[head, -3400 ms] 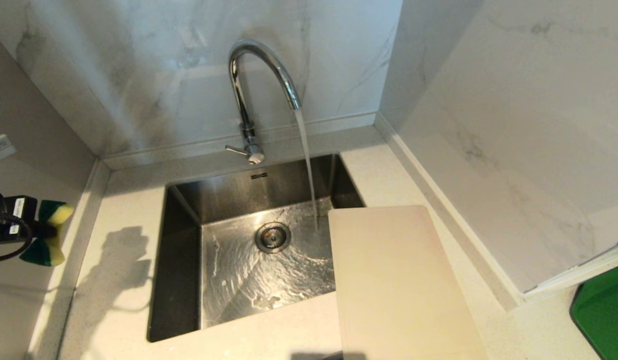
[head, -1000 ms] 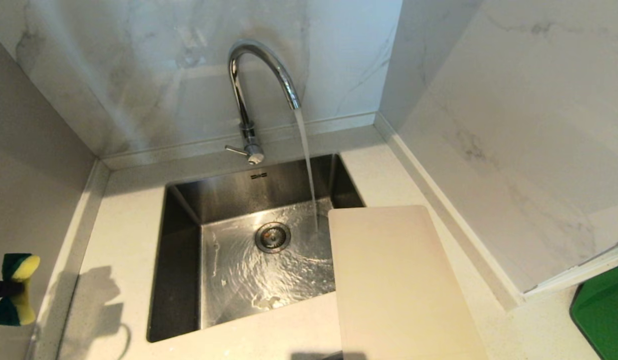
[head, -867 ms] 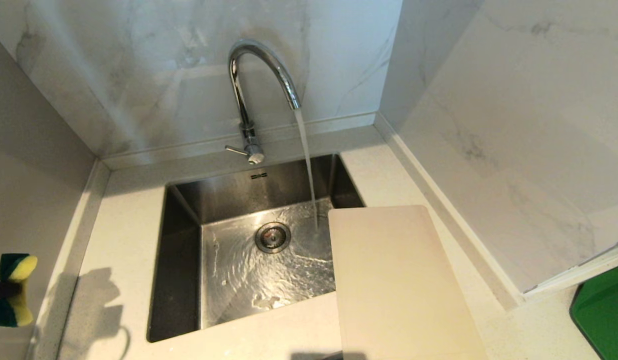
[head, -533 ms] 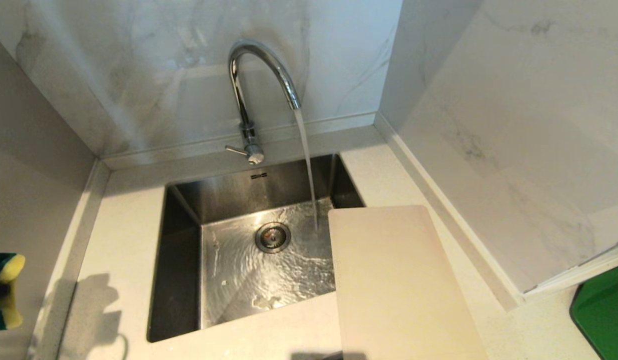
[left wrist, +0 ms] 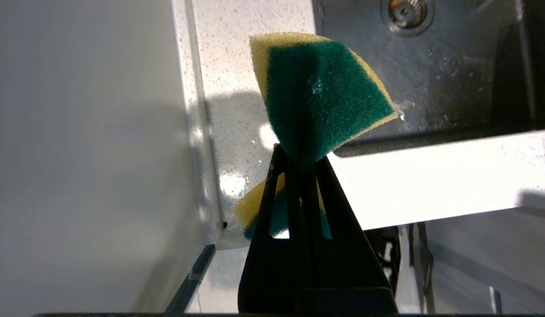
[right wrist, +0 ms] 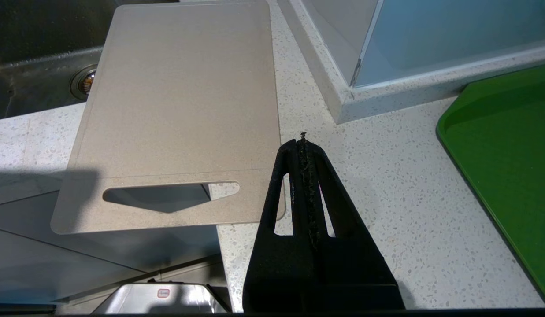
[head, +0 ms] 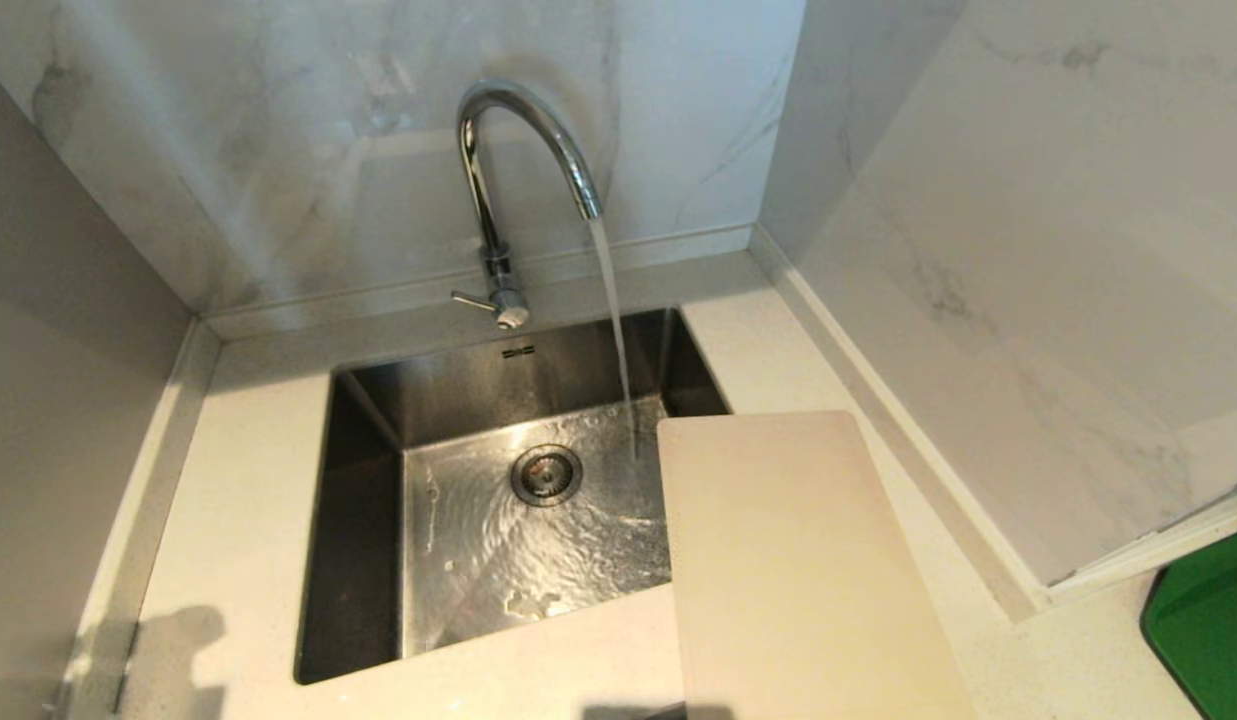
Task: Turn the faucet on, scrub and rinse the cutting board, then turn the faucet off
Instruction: Pick up the cutting board
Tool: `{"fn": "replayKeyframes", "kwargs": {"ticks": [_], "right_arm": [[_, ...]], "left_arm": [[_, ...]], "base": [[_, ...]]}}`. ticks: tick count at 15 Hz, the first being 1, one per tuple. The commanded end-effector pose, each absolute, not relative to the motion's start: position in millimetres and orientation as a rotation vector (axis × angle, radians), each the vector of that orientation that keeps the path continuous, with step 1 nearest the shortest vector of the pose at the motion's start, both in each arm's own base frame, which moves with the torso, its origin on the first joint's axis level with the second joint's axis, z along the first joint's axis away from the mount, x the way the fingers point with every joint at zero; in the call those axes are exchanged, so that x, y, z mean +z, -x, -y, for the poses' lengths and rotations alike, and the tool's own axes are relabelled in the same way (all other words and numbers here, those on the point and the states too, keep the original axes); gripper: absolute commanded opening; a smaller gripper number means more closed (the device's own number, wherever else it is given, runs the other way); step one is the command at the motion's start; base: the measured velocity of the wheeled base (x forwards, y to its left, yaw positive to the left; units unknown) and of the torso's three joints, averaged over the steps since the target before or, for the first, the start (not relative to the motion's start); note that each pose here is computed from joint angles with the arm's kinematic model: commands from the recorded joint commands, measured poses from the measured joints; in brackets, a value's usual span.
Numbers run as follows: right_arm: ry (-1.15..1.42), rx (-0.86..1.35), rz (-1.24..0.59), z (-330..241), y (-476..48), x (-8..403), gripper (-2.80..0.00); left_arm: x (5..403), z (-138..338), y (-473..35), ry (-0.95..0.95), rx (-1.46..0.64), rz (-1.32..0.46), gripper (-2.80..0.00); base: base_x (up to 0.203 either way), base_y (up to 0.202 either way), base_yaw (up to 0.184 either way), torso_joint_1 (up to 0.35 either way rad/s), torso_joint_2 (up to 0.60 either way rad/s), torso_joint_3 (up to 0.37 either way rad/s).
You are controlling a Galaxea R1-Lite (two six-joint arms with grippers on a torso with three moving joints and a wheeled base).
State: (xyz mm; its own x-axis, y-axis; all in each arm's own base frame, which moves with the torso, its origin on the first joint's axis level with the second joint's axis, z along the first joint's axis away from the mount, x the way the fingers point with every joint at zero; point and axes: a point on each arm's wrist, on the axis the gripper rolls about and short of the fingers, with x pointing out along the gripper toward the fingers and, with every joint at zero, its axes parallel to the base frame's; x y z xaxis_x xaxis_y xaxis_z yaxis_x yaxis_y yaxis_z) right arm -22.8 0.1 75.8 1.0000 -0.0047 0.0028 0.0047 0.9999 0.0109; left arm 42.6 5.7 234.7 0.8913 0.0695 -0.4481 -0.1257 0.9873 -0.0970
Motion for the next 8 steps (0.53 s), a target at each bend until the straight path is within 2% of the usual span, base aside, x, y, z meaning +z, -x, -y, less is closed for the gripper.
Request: {"fn": "replayKeyframes", "kwargs": {"ticks": [1,8], "right_arm": [[-0.011,-0.005,0.003,-0.1,22.8,75.8,-2.8],[-0.011,-0.005,0.003,-0.1,22.8,75.8,-2.8]], "left_arm": [[227.4,0.1,-10.5,0.108,0.1,-0.356,-2.8],[174.3,2.9,10.2,0.077,0.008,-0.343,-2.8]], "base": [[0.0,0.0,0.0,0.0,0.0,0.0],[0.0,0.0,0.0,0.0,0.0,0.0]]}}
